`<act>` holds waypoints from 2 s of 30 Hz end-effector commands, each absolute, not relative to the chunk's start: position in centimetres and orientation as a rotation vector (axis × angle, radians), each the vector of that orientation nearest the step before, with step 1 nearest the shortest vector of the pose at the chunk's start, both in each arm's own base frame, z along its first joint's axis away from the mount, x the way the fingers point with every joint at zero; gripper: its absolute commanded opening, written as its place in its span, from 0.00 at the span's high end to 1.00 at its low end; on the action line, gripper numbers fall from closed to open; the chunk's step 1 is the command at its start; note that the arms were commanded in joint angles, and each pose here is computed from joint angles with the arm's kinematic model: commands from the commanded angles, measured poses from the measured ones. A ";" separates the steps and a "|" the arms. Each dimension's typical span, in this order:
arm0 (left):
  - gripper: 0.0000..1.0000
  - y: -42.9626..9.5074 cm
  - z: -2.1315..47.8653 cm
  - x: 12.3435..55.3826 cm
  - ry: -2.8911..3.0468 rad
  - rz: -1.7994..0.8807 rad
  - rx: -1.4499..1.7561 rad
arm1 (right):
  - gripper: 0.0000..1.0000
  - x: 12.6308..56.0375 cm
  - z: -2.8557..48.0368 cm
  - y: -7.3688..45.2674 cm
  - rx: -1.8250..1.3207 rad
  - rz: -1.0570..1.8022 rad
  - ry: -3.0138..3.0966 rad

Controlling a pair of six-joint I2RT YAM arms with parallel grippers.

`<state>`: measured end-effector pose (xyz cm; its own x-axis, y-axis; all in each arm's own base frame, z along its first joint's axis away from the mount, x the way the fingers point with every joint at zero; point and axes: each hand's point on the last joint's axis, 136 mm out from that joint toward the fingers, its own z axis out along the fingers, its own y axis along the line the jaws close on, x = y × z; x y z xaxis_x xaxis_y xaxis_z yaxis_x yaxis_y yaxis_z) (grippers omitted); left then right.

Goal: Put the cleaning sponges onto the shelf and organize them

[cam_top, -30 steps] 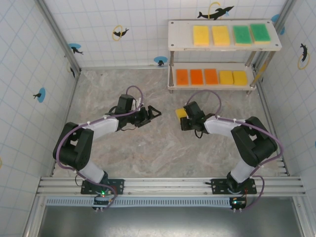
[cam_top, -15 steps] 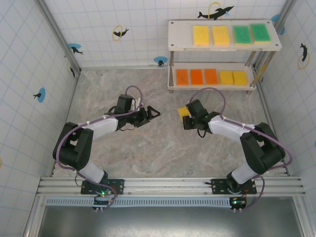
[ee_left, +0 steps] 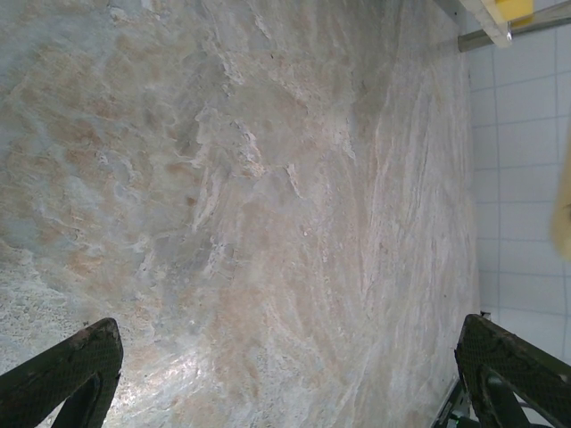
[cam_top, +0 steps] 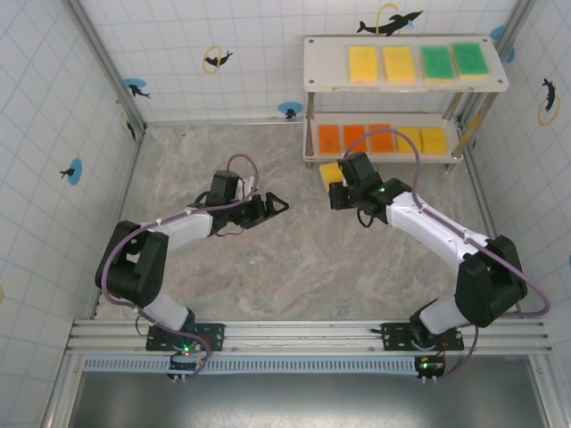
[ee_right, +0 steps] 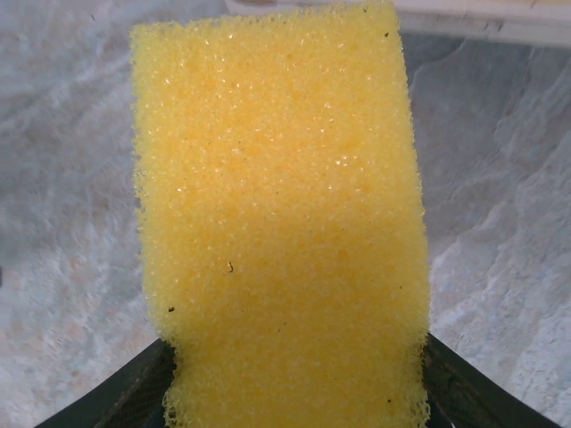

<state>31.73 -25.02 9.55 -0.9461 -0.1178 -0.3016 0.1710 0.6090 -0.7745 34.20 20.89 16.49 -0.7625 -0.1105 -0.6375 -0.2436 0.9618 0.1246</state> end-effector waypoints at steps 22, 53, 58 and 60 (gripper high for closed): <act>0.03 -25.0 10.1 30.9 2.421 -1.320 0.196 | 0.39 38.9 41.3 20.0 -0.093 0.246 2.009; 0.02 -24.4 11.0 30.4 2.428 -1.288 0.202 | 0.37 47.5 45.8 21.5 -0.041 0.195 1.878; 0.02 -24.2 11.1 30.3 2.430 -1.274 0.195 | 0.37 48.5 45.5 21.5 -0.020 0.222 1.876; 0.03 -24.2 11.2 30.4 2.429 -1.273 0.192 | 0.37 48.9 45.2 21.8 -0.019 0.231 1.876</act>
<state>30.26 -24.72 10.64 -0.9260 -0.0602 -0.3727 0.2749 0.5689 -0.7751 48.08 21.11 43.58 -0.3672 0.0528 -0.9286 -0.1124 0.9886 0.1006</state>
